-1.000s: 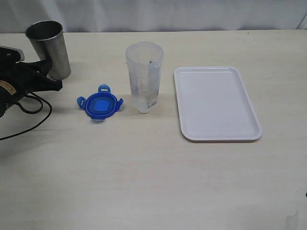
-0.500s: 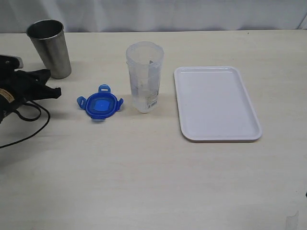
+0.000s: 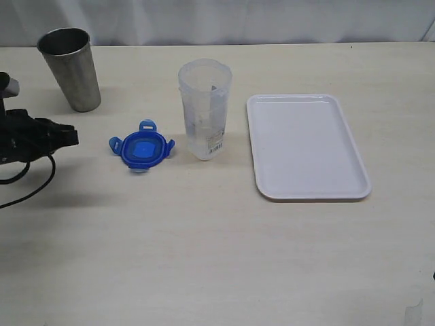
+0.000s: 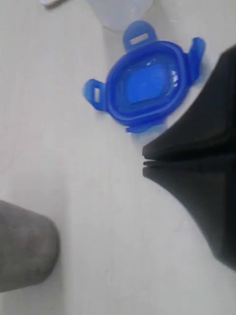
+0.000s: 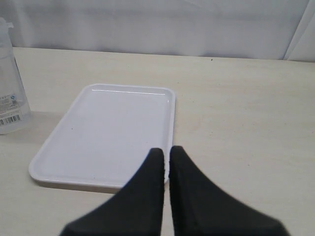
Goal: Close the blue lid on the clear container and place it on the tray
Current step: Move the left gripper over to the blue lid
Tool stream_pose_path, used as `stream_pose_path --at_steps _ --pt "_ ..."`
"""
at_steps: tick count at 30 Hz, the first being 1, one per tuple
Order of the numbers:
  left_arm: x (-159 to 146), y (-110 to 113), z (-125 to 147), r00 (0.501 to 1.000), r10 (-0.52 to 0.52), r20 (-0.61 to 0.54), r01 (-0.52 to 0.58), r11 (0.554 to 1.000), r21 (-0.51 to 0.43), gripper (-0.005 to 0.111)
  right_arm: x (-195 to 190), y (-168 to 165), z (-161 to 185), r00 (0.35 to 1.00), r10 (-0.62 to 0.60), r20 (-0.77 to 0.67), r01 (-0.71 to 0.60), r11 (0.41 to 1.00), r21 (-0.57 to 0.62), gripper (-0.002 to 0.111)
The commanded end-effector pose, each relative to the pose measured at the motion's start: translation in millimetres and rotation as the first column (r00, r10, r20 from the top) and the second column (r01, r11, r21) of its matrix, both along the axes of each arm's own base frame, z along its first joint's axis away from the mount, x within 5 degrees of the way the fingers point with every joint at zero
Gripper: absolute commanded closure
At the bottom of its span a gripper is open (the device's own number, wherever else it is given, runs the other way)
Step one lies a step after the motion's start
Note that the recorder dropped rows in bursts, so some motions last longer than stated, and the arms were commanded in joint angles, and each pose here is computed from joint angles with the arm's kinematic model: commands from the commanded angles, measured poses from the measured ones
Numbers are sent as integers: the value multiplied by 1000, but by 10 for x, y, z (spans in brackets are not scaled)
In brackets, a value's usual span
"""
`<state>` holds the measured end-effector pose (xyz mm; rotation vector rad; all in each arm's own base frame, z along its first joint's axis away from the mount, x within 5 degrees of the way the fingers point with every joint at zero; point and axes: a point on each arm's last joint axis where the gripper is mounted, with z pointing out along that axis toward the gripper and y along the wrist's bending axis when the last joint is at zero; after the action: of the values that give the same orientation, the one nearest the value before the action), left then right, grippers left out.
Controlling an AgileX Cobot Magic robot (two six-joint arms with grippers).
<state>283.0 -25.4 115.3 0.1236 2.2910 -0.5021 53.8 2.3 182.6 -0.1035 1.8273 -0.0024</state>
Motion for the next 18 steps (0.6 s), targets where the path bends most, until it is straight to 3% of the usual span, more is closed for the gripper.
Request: stream_pose_path --at_steps 1,5,8,11,14,18 --pt "-78 -2 17 993 -9 -117 12 1000 19 107 -3 1 -2 1000 4 5 -4 1000 -2 104" --pt "-100 -24 2 984 36 -175 -5 985 173 107 -3 1 -2 1000 4 5 -4 1000 -2 104" --pt "-71 -68 63 978 96 -188 -23 933 358 107 -3 1 -2 1000 4 5 -4 1000 -2 104" --pt "-63 -227 148 979 107 -174 -19 895 446 107 -3 1 -2 1000 4 5 -4 1000 -2 104" --pt "-63 -400 183 976 122 -178 -38 908 417 107 -3 1 -2 1000 4 5 -4 1000 -2 104" --pt "-54 -608 223 988 38 -153 13 949 314 103 -3 1 -2 1000 4 5 -4 1000 -2 104"
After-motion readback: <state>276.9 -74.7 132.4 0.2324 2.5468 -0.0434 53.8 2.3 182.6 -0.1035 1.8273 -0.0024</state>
